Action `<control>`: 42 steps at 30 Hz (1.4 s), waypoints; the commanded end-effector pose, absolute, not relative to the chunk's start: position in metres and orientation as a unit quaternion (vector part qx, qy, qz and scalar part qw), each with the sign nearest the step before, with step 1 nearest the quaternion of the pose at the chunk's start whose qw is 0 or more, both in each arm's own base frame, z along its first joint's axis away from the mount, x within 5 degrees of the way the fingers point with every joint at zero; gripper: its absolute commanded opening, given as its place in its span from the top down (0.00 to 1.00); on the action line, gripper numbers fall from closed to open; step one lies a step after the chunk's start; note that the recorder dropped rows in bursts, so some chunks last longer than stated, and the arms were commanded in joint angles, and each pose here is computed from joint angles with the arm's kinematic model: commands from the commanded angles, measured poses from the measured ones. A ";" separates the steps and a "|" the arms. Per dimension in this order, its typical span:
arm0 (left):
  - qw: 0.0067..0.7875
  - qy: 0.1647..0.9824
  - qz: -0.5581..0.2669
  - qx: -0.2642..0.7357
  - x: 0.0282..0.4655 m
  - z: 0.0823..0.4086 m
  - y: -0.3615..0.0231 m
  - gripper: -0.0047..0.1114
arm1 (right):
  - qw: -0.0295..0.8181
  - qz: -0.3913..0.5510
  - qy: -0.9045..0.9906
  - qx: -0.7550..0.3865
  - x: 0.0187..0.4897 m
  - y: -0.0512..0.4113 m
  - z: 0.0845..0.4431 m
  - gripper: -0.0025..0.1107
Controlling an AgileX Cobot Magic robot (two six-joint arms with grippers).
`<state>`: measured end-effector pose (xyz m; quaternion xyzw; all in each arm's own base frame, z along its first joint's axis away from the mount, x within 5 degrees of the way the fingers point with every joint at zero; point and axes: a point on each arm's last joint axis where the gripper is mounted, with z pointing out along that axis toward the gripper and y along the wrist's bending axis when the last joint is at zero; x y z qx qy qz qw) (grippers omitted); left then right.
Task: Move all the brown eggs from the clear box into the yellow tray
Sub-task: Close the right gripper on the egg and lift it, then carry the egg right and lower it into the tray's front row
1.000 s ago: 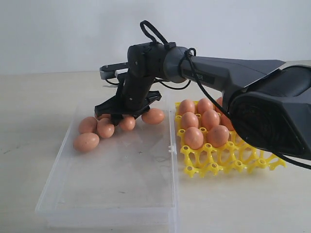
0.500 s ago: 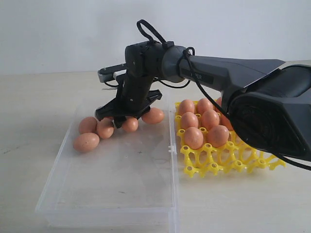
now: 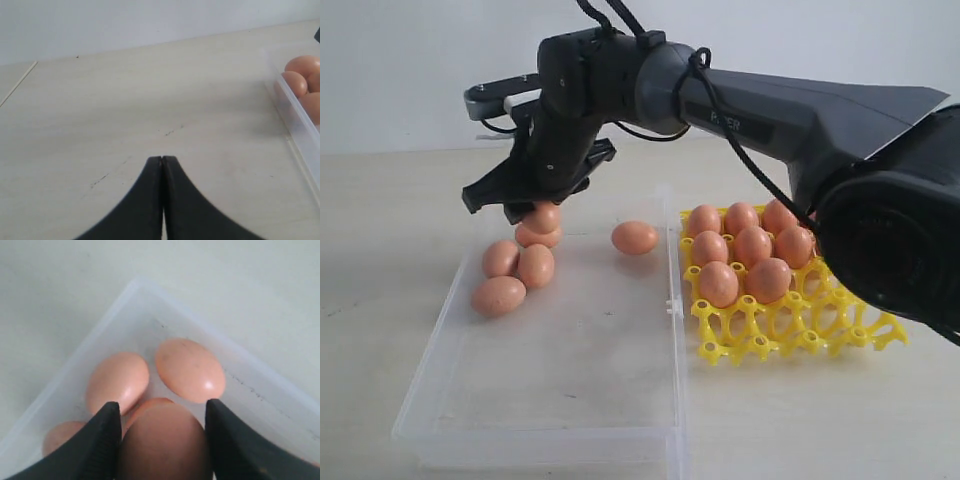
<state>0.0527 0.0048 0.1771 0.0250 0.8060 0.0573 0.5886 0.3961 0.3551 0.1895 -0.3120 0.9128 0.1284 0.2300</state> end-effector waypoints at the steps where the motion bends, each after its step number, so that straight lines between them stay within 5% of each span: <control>1: 0.595 0.801 0.056 0.022 0.052 0.179 0.005 0.96 | 0.273 0.143 0.892 -0.330 0.383 0.360 0.209 0.98; 11: 0.595 0.801 0.056 0.022 0.052 0.179 0.005 0.96 | 0.354 0.176 0.867 -0.304 0.336 0.320 0.211 0.98; 20: 0.595 0.801 0.056 0.022 0.052 0.179 0.005 0.96 | 0.428 0.176 0.856 -0.230 0.296 0.227 0.219 0.98; 31: 0.595 0.801 0.056 0.022 0.052 0.179 0.005 0.96 | 0.414 0.103 0.896 -0.122 0.300 0.125 0.191 0.98; 42: 0.595 0.801 0.056 0.022 0.052 0.179 0.005 0.96 | 0.388 0.078 0.915 -0.075 0.310 0.090 0.179 0.98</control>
